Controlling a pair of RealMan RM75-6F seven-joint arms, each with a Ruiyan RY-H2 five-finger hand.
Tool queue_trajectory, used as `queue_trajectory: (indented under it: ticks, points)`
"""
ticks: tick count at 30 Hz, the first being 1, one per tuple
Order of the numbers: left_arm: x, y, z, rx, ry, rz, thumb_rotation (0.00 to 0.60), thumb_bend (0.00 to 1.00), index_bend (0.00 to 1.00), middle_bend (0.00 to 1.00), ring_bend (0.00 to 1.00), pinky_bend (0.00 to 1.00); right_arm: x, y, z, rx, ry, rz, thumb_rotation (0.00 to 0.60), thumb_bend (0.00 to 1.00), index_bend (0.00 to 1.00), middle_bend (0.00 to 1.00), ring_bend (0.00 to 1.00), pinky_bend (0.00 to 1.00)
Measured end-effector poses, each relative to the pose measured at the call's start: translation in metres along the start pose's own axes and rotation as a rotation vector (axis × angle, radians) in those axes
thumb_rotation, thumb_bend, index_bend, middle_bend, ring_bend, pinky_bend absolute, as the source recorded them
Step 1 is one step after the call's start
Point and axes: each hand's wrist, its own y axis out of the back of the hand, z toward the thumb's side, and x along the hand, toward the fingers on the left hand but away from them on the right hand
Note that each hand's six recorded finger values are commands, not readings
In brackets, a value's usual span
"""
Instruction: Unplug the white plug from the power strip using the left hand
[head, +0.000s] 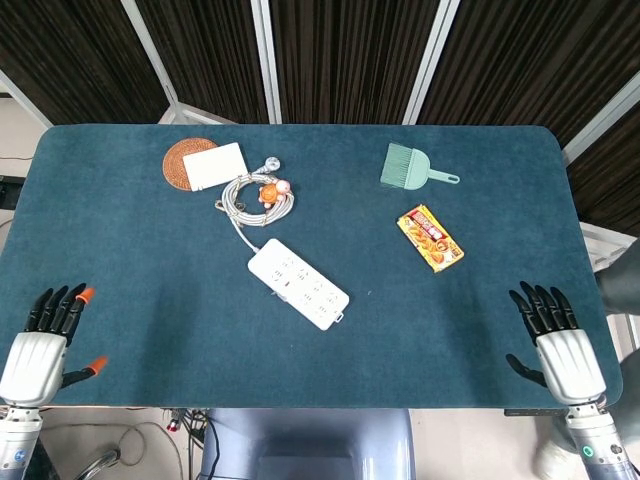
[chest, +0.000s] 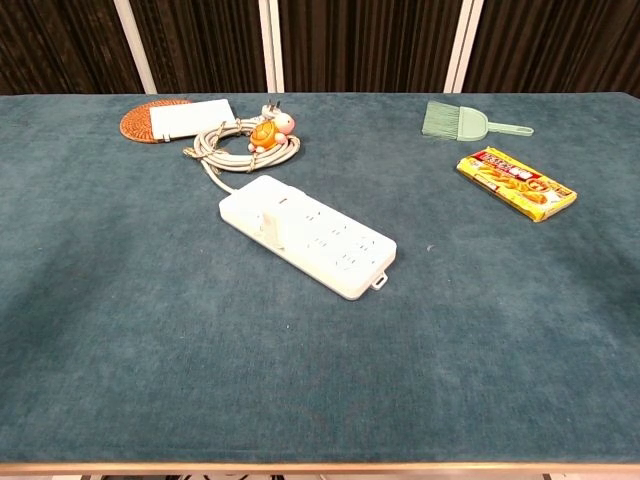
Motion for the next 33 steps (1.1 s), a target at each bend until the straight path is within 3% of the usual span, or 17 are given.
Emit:
queue_trajectory:
  ticks: [6,12,20,26,33]
  points:
    - [0.009,-0.002,0.01,-0.001,-0.017,-0.014,0.6,0.0,0.0,0.04,0.0,0.0,-0.009,-0.004,0.024,0.026,0.128,0.011,0.6,0.49,0.0,0.0,0.0,0.0]
    - [0.029,0.003,0.035,-0.01,-0.067,-0.022,0.6,0.01,0.03,0.05,0.0,0.0,-0.026,-0.013,0.064,0.105,0.275,0.037,0.6,0.55,0.0,0.0,0.0,0.01]
    - [0.066,0.008,0.077,0.041,-0.167,-0.057,0.6,0.01,0.04,0.06,0.0,0.0,-0.047,-0.049,0.127,0.131,0.433,0.125,0.6,0.66,0.0,0.02,0.03,0.07]
    - [0.095,0.01,0.104,0.071,-0.228,-0.078,0.6,0.02,0.05,0.07,0.0,0.0,-0.057,-0.073,0.165,0.129,0.514,0.171,0.6,0.74,0.0,0.04,0.04,0.09]
    - [0.124,0.002,0.136,0.083,-0.285,-0.122,0.6,0.02,0.07,0.08,0.0,0.0,-0.073,-0.102,0.191,0.138,0.547,0.223,0.6,0.77,0.02,0.04,0.05,0.11]
